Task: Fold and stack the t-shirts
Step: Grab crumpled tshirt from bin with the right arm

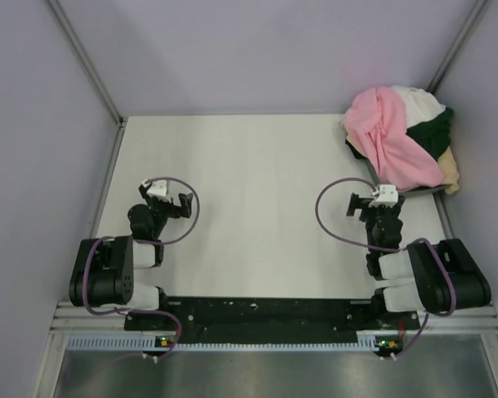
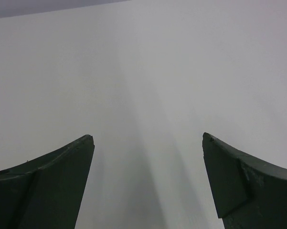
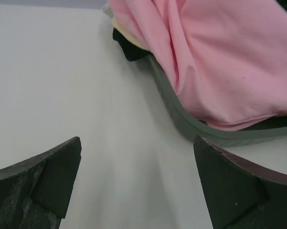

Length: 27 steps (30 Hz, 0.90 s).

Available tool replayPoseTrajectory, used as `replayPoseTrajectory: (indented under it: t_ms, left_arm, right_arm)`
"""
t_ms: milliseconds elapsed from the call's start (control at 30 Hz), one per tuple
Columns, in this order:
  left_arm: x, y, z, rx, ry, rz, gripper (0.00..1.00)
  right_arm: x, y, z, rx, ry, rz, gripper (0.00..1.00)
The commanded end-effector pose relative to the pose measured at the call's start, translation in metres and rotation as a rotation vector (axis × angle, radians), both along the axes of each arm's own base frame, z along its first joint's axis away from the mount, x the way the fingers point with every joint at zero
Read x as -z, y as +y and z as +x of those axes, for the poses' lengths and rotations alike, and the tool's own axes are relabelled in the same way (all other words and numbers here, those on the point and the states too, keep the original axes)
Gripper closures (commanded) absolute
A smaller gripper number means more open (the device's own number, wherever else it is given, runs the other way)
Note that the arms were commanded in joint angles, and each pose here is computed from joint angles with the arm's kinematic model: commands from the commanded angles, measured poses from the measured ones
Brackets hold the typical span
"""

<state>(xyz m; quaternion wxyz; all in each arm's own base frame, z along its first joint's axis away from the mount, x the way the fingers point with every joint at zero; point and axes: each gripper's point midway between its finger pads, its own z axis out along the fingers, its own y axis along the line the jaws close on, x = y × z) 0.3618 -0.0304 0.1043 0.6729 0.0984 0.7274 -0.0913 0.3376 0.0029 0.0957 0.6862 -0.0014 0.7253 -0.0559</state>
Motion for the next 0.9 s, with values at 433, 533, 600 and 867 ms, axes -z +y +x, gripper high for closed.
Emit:
replayPoseTrajectory:
  t_ms: [433,533,600,867]
  left_arm:
    - [-0.092,-0.022,0.038,0.18,0.202,0.015,0.03]
    - [-0.099,-0.034,0.029,0.259,0.34,-0.02,0.07]
    - [-0.1,-0.034,0.026,0.256,0.367,-0.031,0.09]
    - [-0.087,-0.032,0.015,0.239,0.384,-0.014,0.1]
  right_arm:
    - [-0.141,0.025,0.036,-0.032,0.331,0.16,0.02]
    - [-0.123,0.005,0.061,0.103,0.475,0.11,0.09]
    - [-0.115,-0.002,0.083,0.125,0.527,0.06,0.12]
    - [-0.077,-0.014,0.177,0.146,0.66,-0.065,0.4]
